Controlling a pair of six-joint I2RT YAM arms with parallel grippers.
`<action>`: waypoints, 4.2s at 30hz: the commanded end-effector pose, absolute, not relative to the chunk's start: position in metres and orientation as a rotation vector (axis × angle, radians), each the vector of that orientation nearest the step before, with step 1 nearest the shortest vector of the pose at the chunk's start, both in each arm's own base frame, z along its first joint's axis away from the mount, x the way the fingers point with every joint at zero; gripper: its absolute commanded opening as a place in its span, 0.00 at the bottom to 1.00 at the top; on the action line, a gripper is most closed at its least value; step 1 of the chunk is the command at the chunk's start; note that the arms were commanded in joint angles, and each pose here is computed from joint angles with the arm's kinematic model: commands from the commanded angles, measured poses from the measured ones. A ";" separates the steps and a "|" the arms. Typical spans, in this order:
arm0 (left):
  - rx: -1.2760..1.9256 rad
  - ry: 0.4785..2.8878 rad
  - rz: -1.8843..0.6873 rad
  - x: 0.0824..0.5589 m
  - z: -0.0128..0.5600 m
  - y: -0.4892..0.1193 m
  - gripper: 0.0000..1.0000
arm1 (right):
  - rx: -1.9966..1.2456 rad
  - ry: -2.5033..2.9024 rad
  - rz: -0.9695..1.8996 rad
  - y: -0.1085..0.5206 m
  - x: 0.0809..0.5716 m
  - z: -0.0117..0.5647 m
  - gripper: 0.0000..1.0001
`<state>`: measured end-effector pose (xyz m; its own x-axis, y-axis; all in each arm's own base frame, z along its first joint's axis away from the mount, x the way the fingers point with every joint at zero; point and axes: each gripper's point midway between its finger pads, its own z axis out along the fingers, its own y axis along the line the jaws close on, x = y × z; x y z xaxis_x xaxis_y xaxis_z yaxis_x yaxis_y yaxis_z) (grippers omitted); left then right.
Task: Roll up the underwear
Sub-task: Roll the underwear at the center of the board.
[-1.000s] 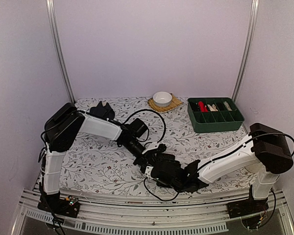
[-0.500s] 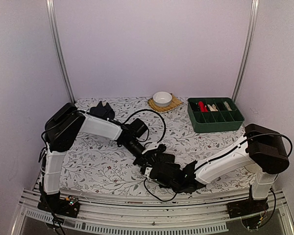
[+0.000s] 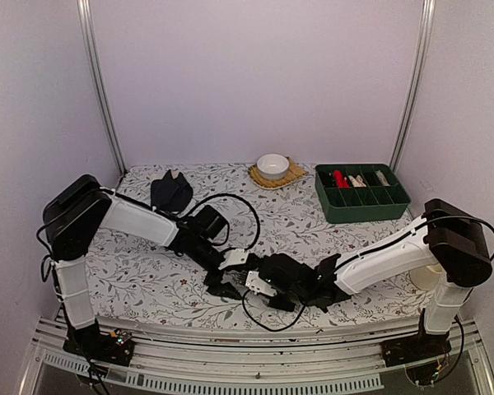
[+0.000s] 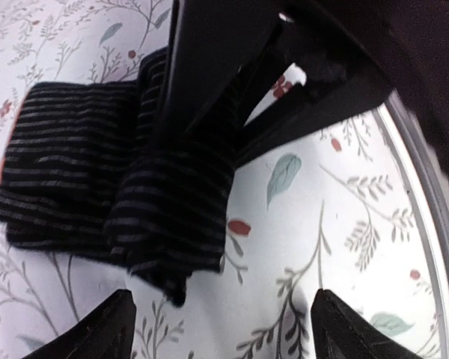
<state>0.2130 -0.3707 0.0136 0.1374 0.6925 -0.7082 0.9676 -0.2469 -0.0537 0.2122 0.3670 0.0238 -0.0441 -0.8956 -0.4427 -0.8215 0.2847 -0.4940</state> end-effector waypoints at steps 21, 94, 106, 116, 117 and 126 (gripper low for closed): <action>1.909 1.048 -0.468 0.204 0.046 -0.335 0.72 | -1.731 2.327 0.689 0.387 0.166 -0.006 0.18; 2.138 1.338 -0.797 0.176 -0.031 -0.365 0.00 | -1.383 2.370 0.695 0.362 0.201 0.080 0.90; 2.154 1.450 -0.887 0.182 -0.028 -0.368 0.00 | -1.379 2.443 0.813 0.352 0.215 0.050 0.97; 2.144 1.519 -0.954 0.186 -0.025 -0.369 0.00 | -1.470 2.438 0.983 0.362 0.200 0.036 0.94; 2.140 1.524 -0.961 0.188 -0.025 -0.369 0.00 | -1.471 2.437 0.978 0.362 0.201 0.036 0.93; 2.114 1.608 -1.022 0.196 -0.027 -0.371 0.00 | -1.508 2.465 1.012 0.364 0.196 0.030 0.74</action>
<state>0.2041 -0.4028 0.0231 0.2691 0.5306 -0.8038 0.9049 -0.4251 0.0224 0.2100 0.3619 0.0341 -0.5370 -0.7358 -0.4126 -0.8219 0.3462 0.4523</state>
